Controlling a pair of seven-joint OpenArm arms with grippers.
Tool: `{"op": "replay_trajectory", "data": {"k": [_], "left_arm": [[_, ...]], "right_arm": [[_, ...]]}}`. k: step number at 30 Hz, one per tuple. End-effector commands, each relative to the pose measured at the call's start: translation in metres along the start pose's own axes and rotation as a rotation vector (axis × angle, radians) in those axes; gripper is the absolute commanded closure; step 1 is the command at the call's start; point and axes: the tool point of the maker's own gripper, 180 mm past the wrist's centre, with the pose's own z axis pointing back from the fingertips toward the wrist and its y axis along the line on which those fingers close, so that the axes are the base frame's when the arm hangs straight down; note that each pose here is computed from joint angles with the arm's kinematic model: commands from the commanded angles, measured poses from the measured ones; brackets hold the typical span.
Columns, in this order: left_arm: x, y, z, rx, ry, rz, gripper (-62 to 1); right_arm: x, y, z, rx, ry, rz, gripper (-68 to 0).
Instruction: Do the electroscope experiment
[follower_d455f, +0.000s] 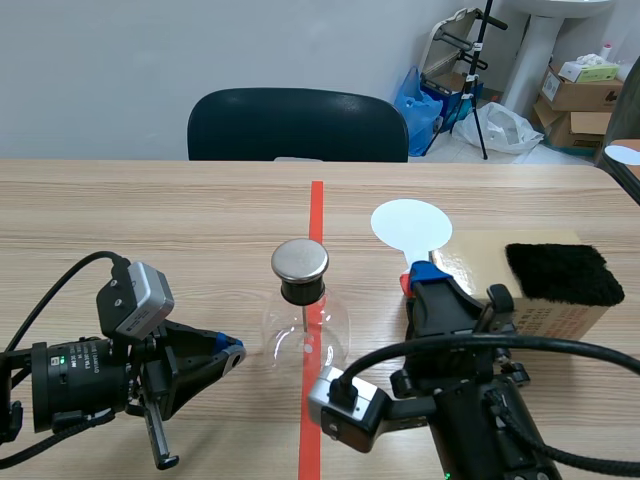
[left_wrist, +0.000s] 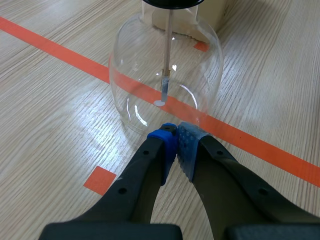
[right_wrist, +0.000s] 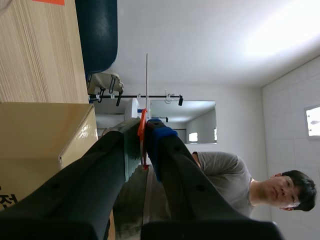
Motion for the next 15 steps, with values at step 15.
{"op": "replay_trajectory", "data": {"k": [15], "left_arm": [[0.013, 0.001, -0.003, 0.005, -0.042, -0.005, -2.7]], "right_arm": [[0.045, -0.006, 0.002, -0.028, -0.265, 0.006, -1.0]]}}
